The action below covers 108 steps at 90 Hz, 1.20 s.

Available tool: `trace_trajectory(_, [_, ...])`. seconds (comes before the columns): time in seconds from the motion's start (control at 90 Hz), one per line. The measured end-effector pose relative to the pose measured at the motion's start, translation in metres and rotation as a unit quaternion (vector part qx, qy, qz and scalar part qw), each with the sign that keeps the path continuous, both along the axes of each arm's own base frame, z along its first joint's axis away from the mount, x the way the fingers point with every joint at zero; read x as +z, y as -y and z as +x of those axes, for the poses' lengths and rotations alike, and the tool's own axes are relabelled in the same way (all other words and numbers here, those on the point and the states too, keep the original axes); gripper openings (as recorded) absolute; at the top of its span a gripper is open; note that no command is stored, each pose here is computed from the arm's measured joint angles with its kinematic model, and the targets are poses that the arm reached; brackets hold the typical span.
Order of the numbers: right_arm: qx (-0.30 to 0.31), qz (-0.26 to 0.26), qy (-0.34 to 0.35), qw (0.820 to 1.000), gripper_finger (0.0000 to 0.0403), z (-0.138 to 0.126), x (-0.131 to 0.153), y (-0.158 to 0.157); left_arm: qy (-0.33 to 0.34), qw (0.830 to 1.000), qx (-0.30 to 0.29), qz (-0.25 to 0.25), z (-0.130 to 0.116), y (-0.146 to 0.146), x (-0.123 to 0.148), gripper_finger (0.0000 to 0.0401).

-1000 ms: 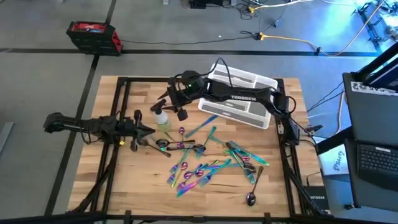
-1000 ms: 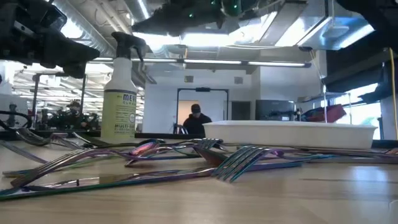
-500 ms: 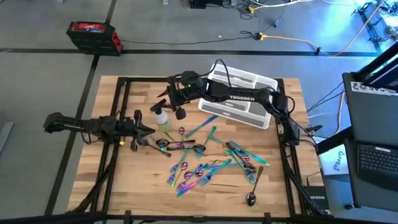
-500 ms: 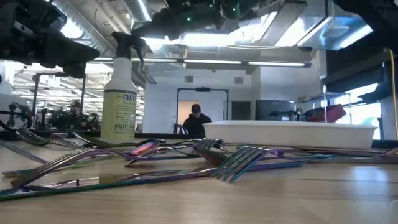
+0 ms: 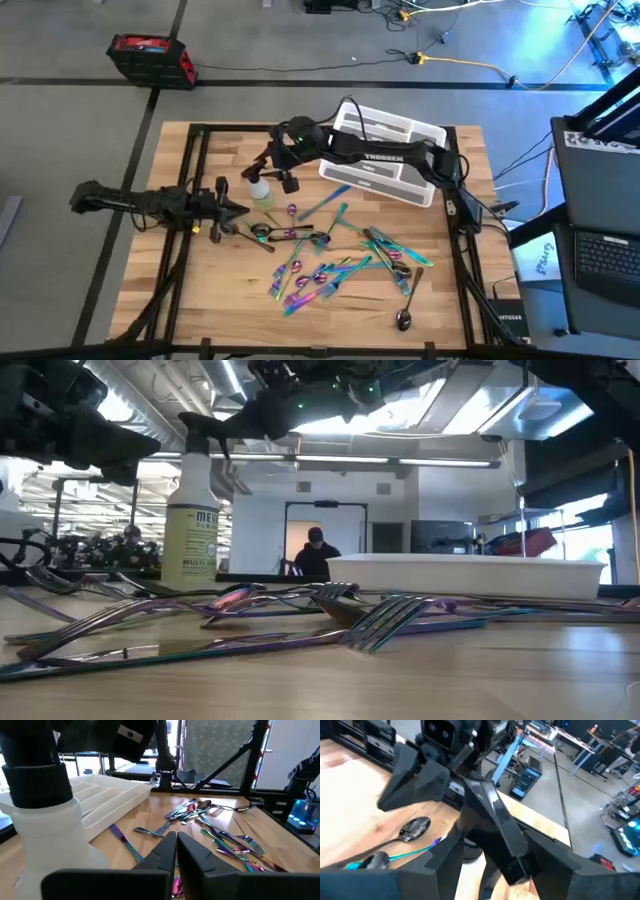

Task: Sort silverware
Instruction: Move the white spray bottle to the top center of the table

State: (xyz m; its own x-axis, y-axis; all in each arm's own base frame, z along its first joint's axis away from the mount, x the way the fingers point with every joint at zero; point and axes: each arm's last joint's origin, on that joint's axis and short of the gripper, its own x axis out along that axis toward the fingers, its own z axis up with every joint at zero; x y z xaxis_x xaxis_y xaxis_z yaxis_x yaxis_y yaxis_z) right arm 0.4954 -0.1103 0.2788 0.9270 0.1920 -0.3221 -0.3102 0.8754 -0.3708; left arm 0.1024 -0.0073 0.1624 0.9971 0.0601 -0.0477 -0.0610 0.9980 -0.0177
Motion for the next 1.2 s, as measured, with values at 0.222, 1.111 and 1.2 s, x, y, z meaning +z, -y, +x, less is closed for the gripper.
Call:
trace_trajectory(0.222, [0.02,0.038,-0.005,0.999,0.0186,0.0,0.0,-0.002,0.0,1.0,0.0,0.0,0.0,0.0,0.0,0.0])
trace_trajectory(1.111, [0.014,0.112,-0.019,0.993,0.0067,0.001,0.002,-0.01,-0.001,1.0,0.0,0.0,0.0,0.0,0.0,0.0])
trace_trajectory(1.2, [0.003,0.114,-0.018,0.993,0.0068,0.0,0.005,-0.01,-0.001,1.0,0.0,0.0,0.0,0.0,0.0,0.0])
